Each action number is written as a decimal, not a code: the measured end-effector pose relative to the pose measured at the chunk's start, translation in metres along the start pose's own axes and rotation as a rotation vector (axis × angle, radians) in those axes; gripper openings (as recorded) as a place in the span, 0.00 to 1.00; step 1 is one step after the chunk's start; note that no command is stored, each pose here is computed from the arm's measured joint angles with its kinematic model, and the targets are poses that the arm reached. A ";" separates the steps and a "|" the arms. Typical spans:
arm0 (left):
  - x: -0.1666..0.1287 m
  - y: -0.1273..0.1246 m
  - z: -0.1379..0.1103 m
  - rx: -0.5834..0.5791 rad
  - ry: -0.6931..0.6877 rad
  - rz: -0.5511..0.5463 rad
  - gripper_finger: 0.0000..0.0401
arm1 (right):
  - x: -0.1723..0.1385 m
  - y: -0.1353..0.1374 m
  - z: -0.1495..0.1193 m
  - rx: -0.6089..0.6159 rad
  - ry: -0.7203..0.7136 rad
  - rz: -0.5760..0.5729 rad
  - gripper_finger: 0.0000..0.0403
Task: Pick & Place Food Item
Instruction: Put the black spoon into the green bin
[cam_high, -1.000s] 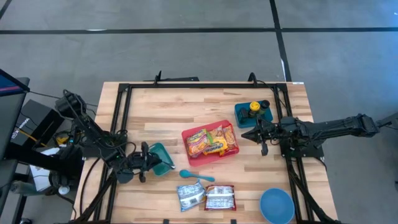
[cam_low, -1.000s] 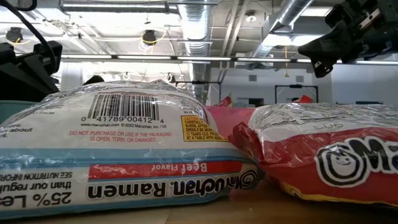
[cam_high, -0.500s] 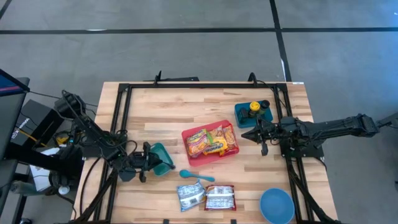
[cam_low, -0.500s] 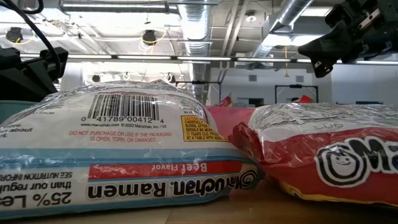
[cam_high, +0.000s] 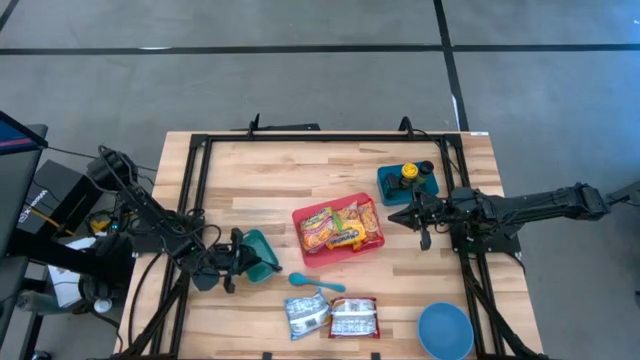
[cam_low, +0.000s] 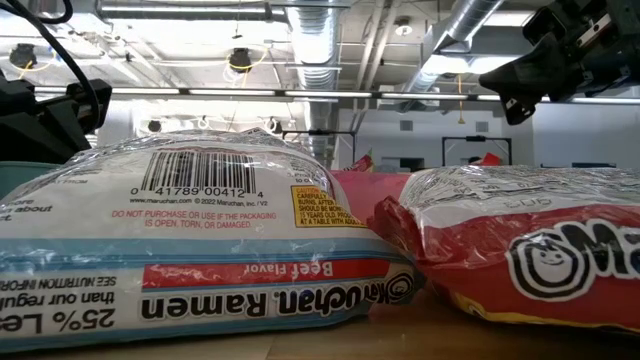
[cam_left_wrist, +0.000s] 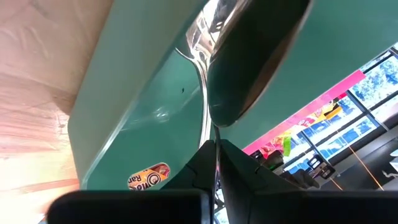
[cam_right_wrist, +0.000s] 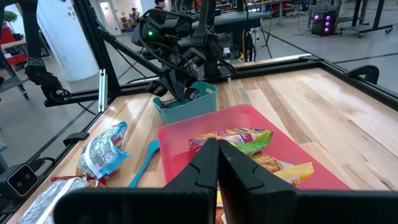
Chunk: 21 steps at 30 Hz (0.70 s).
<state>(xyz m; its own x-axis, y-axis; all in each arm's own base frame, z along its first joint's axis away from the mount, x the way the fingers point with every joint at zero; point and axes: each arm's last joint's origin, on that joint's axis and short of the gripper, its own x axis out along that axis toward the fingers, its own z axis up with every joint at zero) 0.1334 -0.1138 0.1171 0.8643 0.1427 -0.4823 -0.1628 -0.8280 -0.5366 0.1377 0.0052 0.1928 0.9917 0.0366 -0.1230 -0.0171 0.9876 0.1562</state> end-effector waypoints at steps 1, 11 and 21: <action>0.000 0.000 0.000 0.000 0.000 0.000 0.02 | 0.000 0.000 0.000 0.000 0.000 0.000 0.00; 0.000 0.000 0.000 -0.003 0.000 0.000 0.02 | 0.000 0.000 0.000 0.000 0.000 0.000 0.00; 0.000 0.000 0.000 -0.007 0.001 0.000 0.02 | 0.000 0.000 0.000 0.000 0.000 0.000 0.00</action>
<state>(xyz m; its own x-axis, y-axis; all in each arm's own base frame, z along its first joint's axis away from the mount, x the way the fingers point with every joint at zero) 0.1335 -0.1139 0.1172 0.8646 0.1427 -0.4817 -0.1591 -0.8317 -0.5319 0.1377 0.0051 0.1928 0.9917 0.0363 -0.1231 -0.0168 0.9876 0.1562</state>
